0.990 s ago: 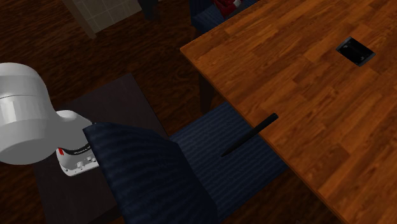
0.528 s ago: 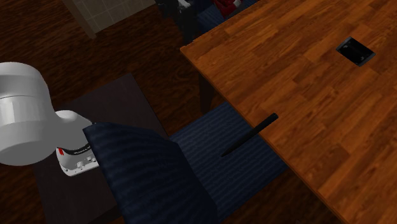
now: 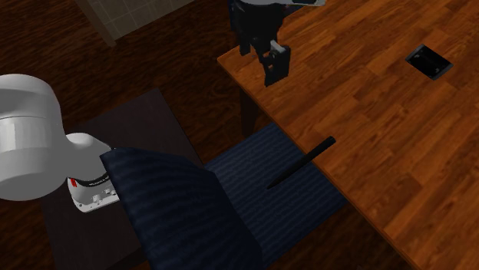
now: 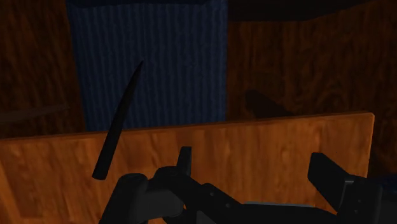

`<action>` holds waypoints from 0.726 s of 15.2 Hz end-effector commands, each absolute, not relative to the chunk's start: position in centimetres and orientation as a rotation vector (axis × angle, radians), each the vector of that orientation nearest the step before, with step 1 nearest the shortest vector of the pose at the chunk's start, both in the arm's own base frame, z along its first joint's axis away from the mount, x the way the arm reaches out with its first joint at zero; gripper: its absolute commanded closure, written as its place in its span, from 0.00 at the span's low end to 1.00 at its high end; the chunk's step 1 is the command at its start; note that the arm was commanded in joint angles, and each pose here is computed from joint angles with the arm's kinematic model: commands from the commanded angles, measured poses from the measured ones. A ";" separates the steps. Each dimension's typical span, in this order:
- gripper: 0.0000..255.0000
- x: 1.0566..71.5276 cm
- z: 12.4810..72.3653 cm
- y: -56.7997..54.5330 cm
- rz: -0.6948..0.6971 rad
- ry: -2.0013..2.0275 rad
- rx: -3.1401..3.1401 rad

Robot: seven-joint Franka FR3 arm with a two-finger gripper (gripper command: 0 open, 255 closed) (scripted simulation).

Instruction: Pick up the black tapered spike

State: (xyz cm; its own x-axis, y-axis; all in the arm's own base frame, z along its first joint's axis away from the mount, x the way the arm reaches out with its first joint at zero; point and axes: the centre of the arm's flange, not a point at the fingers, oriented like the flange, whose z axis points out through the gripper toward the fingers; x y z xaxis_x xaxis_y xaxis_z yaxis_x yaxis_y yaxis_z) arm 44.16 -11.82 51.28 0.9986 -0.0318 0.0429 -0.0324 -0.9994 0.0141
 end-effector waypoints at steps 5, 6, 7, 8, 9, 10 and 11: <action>0.00 48.0 47.5 -17.3 0.035 -0.121 3.087; 0.00 48.7 46.9 -18.3 0.030 -0.132 3.081; 0.00 49.3 46.3 -19.2 0.025 -0.144 3.074; 0.00 49.9 45.7 -20.2 0.019 -0.155 3.067; 0.00 50.5 45.1 -21.2 0.014 -0.167 3.061; 0.00 51.1 44.6 -22.1 0.009 -0.178 3.054; 0.00 51.7 44.0 -23.1 0.004 -0.190 3.047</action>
State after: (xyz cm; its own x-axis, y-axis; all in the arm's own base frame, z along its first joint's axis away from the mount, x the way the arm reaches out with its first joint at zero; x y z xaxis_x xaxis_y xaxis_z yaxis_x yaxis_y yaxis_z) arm 51.06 -22.27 44.84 0.9932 -0.1158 0.0108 -0.1163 -0.9899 0.0809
